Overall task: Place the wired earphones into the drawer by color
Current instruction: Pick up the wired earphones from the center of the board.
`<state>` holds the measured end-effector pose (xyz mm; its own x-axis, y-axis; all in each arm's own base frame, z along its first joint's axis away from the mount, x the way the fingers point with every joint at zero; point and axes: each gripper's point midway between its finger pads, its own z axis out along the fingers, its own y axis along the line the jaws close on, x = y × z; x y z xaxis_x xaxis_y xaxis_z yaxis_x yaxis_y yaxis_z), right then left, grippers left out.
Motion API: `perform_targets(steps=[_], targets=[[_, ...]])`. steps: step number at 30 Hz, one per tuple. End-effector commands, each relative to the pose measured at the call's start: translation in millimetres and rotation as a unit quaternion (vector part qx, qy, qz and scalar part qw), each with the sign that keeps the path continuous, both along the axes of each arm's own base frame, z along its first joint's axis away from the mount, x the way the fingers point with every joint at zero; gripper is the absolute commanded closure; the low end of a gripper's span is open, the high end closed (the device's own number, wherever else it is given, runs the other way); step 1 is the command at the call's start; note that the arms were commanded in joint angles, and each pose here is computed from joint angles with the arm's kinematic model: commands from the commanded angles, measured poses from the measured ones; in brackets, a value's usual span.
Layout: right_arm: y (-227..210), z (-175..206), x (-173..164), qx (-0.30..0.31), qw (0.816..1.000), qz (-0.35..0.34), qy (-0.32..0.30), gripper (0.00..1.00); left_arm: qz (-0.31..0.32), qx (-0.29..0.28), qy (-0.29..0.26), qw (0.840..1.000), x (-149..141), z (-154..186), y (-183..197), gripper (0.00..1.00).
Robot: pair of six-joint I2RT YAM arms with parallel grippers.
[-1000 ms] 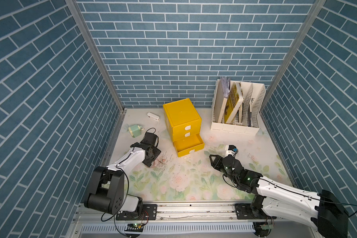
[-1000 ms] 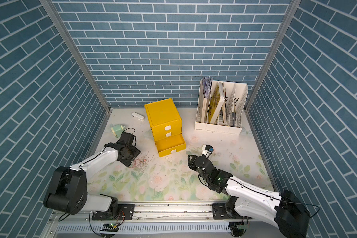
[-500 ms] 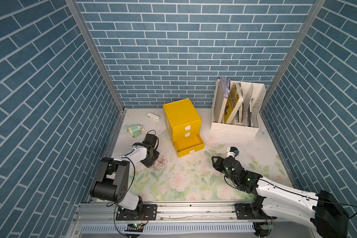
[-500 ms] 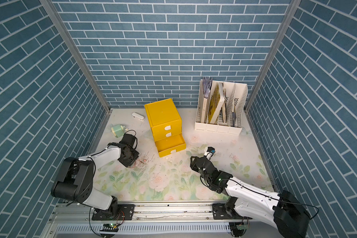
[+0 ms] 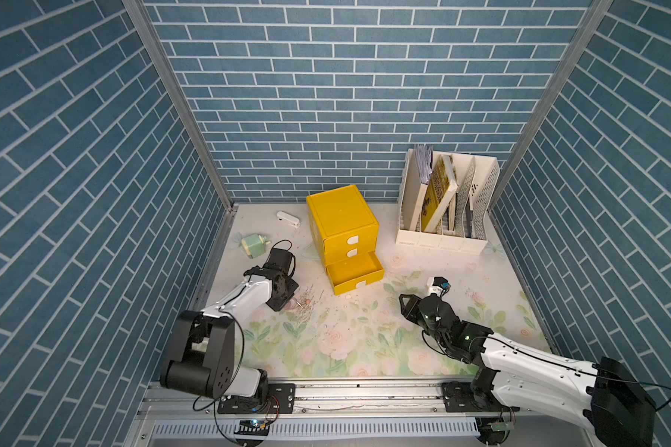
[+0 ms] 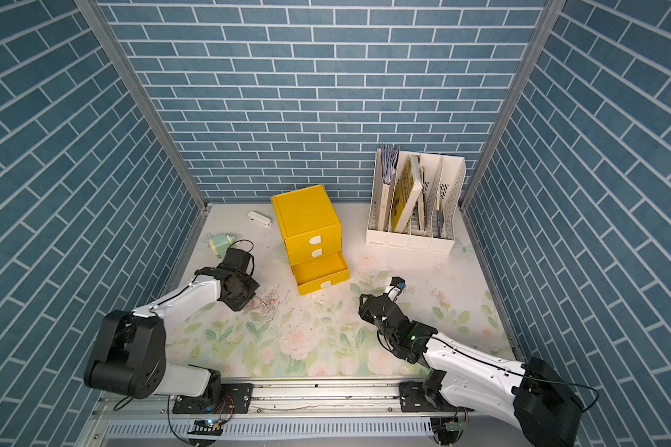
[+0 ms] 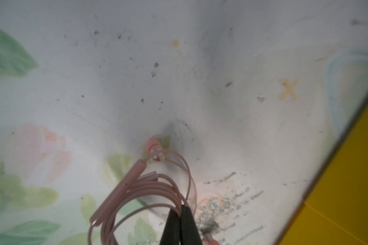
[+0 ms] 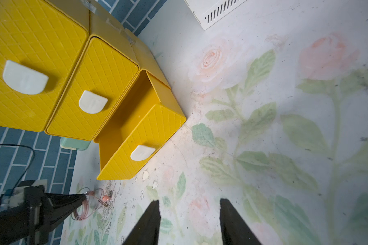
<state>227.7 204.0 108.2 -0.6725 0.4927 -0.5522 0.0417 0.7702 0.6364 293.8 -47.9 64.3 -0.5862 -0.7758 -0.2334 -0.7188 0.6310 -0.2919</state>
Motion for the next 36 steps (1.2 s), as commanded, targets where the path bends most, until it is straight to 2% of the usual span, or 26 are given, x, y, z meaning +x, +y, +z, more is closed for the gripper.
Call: perform_targets(steps=[1, 4, 9, 13, 18, 22, 28, 36], targets=[[-8.2, -4.8, 1.6, -0.016, 1.0, -0.012, -0.003, 0.52, -0.027, -0.004, -0.061, 0.998, 4.4, 51.8, -2.9, 1.0], [-8.4, -4.9, 2.3, -0.018, 1.0, -0.013, -0.004, 0.52, -0.055, -0.033, -0.146, 0.987, 7.4, 104.5, -14.9, 1.0], [-9.6, -4.2, 2.9, -0.021, 1.0, -0.015, -0.005, 0.52, -0.131, -0.111, -0.289, 0.942, -0.4, 180.8, -54.9, 0.99], [-11.4, -2.2, 3.0, -0.022, 1.0, -0.017, -0.008, 0.52, -0.186, -0.125, -0.342, 0.912, -15.5, 223.0, -86.3, 0.99], [-13.1, -1.9, 2.7, -0.026, 0.999, -0.018, -0.007, 0.52, -0.233, -0.125, -0.378, 0.887, -27.3, 263.8, -116.8, 0.99], [-13.7, -2.0, 2.5, -0.027, 0.999, -0.019, -0.007, 0.52, -0.264, -0.136, -0.393, 0.87, -30.1, 282.6, -143.4, 0.99], [-15.3, -1.0, 2.9, -0.032, 0.999, -0.02, -0.01, 0.52, -0.303, -0.125, -0.398, 0.857, -20.2, 291.5, -177.1, 0.98], [-20.0, -1.5, 3.8, -0.039, 0.999, -0.024, -0.011, 0.52, -0.349, -0.109, -0.422, 0.83, -2.6, 299.2, -209.2, 0.98]])
